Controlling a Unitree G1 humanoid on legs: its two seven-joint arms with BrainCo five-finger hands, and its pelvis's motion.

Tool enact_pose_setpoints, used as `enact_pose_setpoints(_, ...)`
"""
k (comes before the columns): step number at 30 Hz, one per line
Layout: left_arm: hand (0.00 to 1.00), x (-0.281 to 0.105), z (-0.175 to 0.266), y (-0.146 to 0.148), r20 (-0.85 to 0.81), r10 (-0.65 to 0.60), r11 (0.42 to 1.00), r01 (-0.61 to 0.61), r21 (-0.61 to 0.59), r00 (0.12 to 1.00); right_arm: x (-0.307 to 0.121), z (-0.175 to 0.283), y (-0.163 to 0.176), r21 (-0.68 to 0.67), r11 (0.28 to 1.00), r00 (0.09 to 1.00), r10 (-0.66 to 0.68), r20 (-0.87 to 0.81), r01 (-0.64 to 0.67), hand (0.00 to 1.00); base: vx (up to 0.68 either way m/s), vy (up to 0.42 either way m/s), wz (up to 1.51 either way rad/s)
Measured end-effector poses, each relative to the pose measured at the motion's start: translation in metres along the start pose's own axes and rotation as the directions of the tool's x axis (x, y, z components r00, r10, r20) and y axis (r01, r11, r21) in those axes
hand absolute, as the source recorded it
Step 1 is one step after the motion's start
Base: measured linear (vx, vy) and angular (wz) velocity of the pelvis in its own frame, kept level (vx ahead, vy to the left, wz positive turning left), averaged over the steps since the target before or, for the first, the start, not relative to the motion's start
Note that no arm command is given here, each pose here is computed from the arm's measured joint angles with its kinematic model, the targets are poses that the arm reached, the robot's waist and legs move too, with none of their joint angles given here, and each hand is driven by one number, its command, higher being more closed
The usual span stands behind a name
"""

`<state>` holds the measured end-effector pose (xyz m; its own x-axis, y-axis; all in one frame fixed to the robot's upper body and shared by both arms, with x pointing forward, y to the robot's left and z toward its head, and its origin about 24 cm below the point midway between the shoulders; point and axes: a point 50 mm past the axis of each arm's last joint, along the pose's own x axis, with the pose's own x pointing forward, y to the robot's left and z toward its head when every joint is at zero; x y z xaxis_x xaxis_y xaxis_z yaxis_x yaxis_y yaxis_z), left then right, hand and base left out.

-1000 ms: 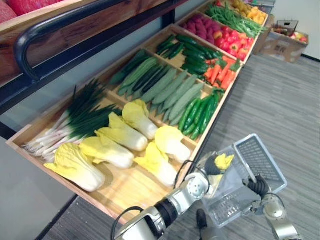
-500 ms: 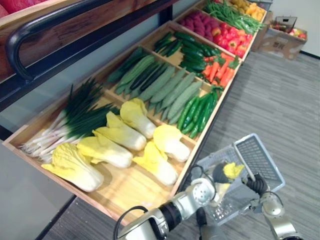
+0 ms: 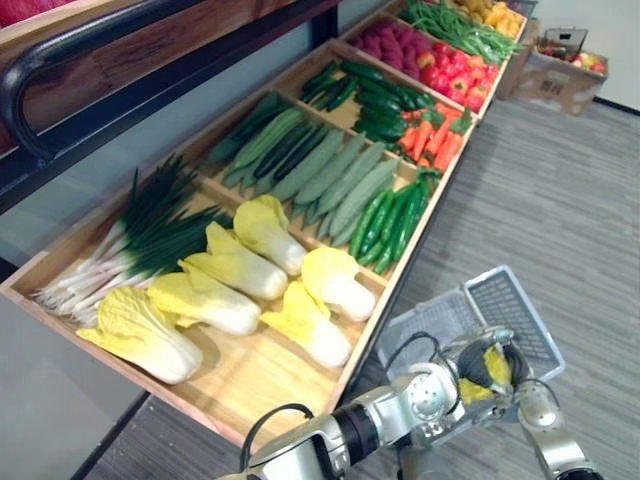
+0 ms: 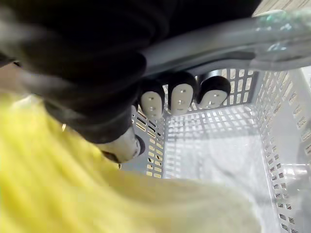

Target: Pick vegetable in the basket

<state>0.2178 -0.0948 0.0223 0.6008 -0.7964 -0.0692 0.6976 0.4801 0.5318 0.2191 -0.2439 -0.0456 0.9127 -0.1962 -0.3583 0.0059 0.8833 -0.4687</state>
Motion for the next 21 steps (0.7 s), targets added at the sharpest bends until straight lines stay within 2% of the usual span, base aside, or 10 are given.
enact_pose_setpoints(15,0.0,0.001,0.011,-0.001,0.051,-0.029,1.0,0.03,-0.01,0.998,0.0,0.002,0.005,0.02,1.0,1.0,0.004,0.002,-0.004,1.0,0.0,-0.002,0.0)
enact_pose_setpoints(18,0.0,-0.003,0.026,0.005,0.117,-0.013,0.994,0.026,-0.108,0.993,-0.003,-0.004,0.003,0.034,0.999,1.0,-0.011,-0.016,0.011,1.0,0.0,-0.026,0.05)
enact_pose_setpoints(21,0.0,-0.019,0.042,0.016,0.218,0.029,0.962,0.032,-0.27,0.975,-0.011,-0.016,0.001,0.064,0.997,0.997,-0.04,-0.061,0.044,1.0,0.0,-0.021,0.21)
